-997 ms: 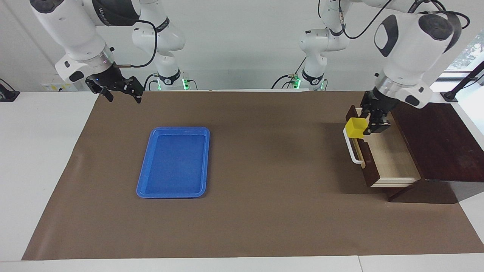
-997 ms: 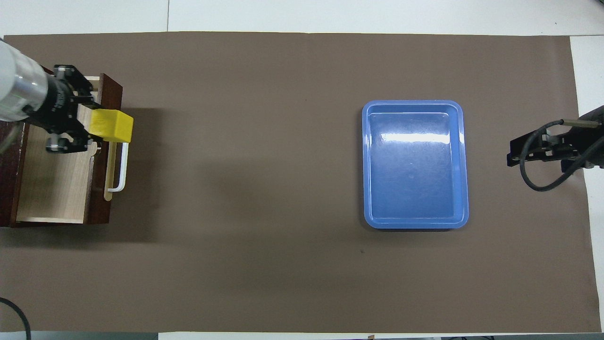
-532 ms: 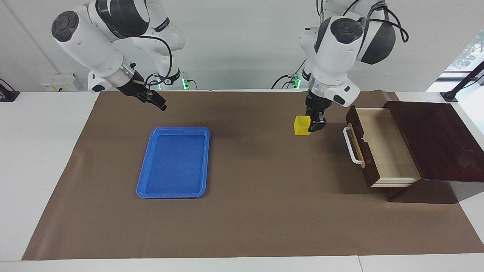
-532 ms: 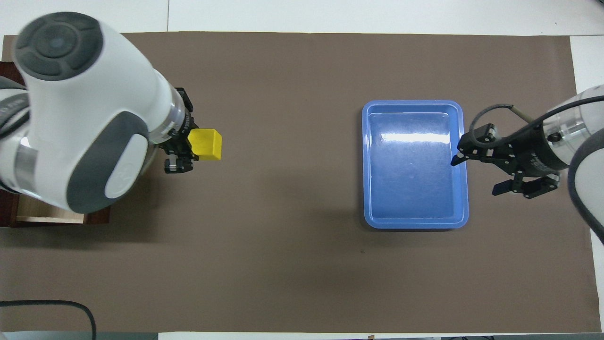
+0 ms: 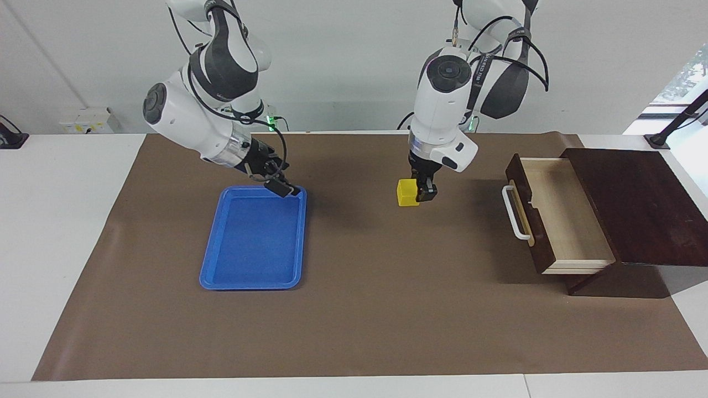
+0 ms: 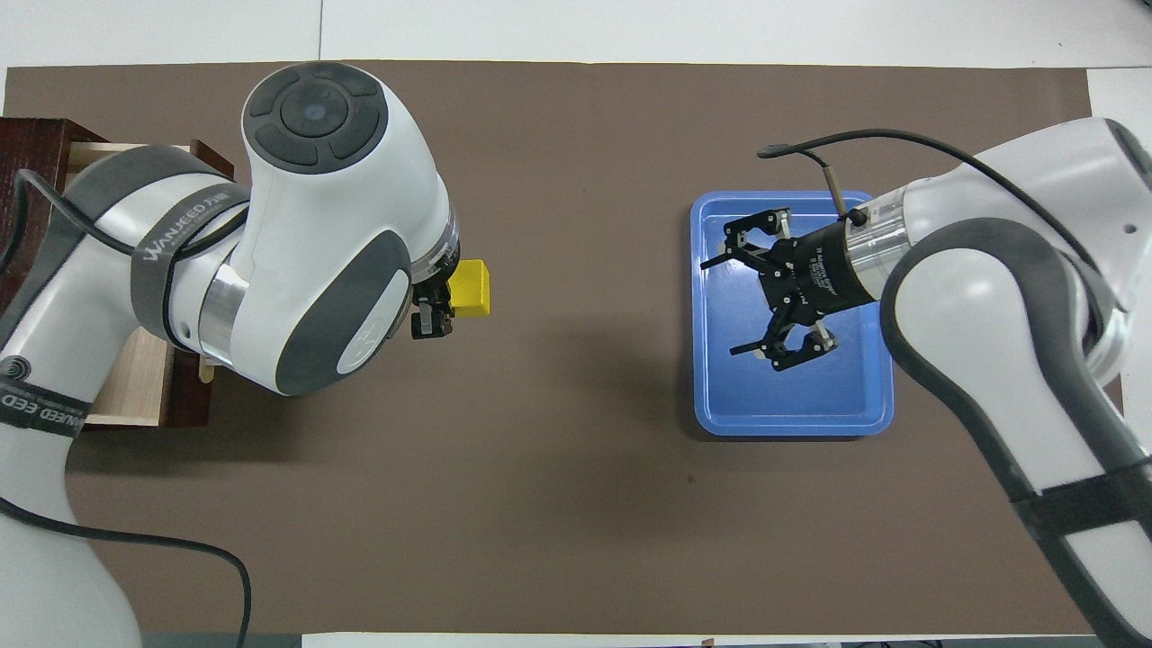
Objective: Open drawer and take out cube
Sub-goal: 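Lift the cube with the left gripper while the right gripper reaches toward it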
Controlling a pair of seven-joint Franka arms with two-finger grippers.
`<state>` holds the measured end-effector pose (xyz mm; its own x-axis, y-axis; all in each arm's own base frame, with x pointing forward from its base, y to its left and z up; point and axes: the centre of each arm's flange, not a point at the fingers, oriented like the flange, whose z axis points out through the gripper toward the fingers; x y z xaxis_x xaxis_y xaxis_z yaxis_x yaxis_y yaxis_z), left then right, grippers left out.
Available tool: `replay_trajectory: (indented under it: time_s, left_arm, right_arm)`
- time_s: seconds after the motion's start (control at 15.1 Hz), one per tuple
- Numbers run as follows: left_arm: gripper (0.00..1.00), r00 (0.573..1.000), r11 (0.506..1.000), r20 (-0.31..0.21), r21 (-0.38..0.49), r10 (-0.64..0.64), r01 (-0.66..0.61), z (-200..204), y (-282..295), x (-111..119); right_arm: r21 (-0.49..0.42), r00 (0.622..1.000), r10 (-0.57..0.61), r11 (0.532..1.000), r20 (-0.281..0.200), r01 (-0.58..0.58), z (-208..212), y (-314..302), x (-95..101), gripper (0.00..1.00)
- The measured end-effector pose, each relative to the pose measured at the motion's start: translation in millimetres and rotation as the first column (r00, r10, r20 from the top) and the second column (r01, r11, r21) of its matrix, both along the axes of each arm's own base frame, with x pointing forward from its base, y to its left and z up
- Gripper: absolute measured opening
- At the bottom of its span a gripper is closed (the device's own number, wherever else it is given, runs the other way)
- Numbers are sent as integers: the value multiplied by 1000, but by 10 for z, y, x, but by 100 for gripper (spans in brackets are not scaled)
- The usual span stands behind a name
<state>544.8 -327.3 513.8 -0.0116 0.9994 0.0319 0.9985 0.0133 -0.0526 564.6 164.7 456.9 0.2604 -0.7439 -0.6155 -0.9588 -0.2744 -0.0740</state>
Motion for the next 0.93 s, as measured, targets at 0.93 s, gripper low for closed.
replay_trajectory:
  time_s: [0.93]
  left_arm:
    - [55, 1000, 1000, 7, -1, 11, -11, 30, 51, 39]
  right_arm:
    - [229, 947, -253, 927, -200, 296, -848, 1697, 205, 100]
